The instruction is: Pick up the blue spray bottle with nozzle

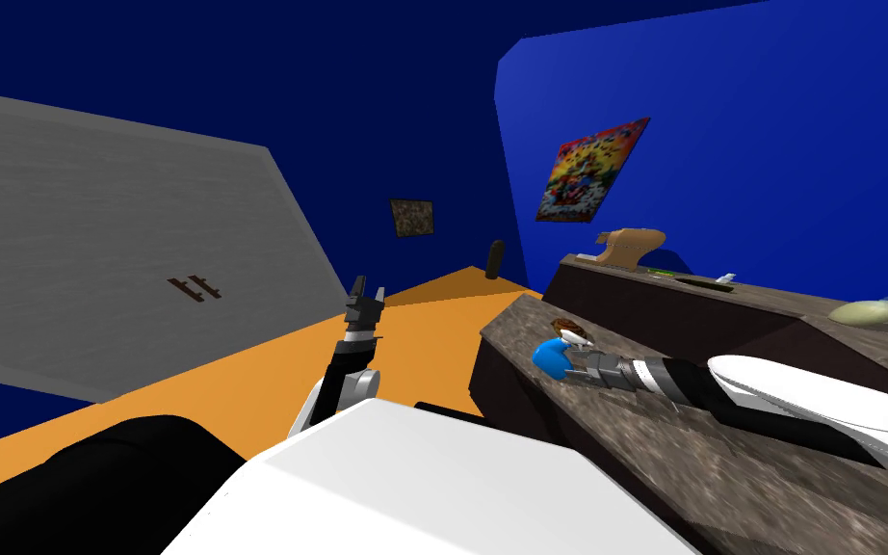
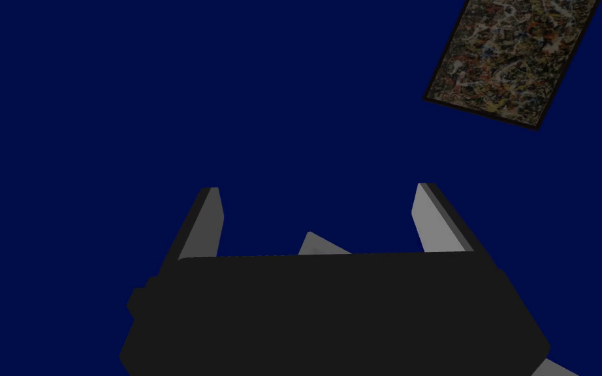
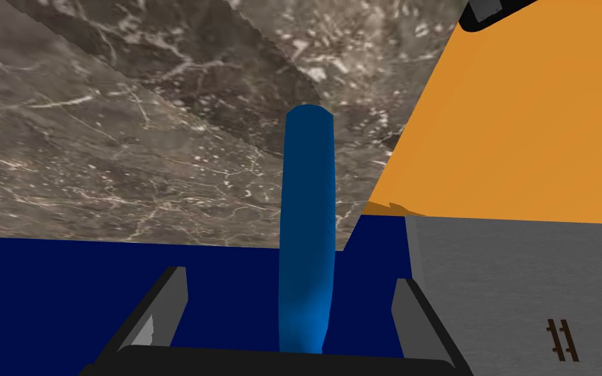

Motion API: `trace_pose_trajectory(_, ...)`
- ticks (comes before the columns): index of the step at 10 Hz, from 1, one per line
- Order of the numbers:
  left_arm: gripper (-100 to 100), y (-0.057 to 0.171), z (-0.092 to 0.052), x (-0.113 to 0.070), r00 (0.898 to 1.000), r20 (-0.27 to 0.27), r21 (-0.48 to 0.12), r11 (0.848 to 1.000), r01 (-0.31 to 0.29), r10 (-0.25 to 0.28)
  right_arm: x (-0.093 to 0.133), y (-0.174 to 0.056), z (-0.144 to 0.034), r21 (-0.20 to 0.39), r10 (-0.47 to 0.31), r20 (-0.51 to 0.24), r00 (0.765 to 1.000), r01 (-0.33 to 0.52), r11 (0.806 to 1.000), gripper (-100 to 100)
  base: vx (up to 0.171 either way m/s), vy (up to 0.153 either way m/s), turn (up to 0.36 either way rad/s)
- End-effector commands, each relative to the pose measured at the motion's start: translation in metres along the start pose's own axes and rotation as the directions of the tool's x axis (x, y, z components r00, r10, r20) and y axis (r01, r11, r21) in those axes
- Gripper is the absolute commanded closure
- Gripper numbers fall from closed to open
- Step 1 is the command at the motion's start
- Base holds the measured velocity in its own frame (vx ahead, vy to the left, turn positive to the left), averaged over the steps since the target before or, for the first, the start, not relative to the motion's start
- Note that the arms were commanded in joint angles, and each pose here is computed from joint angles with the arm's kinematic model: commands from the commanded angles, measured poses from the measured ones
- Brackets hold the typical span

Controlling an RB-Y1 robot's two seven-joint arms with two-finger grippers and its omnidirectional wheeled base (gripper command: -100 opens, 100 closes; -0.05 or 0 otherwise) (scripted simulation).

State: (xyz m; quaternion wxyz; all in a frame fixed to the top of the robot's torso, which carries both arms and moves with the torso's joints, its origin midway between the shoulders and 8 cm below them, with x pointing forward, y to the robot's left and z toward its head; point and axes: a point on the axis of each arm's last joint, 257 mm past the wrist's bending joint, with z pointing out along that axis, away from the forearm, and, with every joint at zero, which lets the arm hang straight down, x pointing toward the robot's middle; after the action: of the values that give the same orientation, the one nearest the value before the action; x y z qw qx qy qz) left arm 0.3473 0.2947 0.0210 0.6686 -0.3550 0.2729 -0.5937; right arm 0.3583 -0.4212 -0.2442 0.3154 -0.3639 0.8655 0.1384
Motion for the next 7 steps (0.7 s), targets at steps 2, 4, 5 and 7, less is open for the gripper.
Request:
trace_pose_trajectory(2,0,0.0,0.0,0.0,1.0,0.0,0.0,1.0,0.0,0.0,-0.007,0.002,0.014,-0.016,-0.011,-0.003,1.0,0.011,1.0,-100,0.005,-0.007,-0.084)
trace_pose_trajectory(4,0,0.0,0.0,0.0,1.0,0.0,0.0,1.0,0.0,0.0,-0.016,0.0,0.02,-0.02,-0.027,0.004,1.0,0.027,0.999,-100,0.004,-0.003,-0.037)
trace_pose_trajectory(5,0,0.0,0.0,0.0,1.0,0.0,0.0,1.0,0.0,0.0,-0.018,0.002,0.027,-0.028,-0.03,-0.002,1.0,0.03,0.999,-100,0.006,-0.006,-0.078)
trace_pose_trajectory(7,0,0.0,0.0,0.0,1.0,0.0,0.0,1.0,0.0,0.0,-0.026,0.002,0.033,-0.033,-0.045,0.002,0.999,0.045,0.998,-100,0.006,-0.006,-0.071)
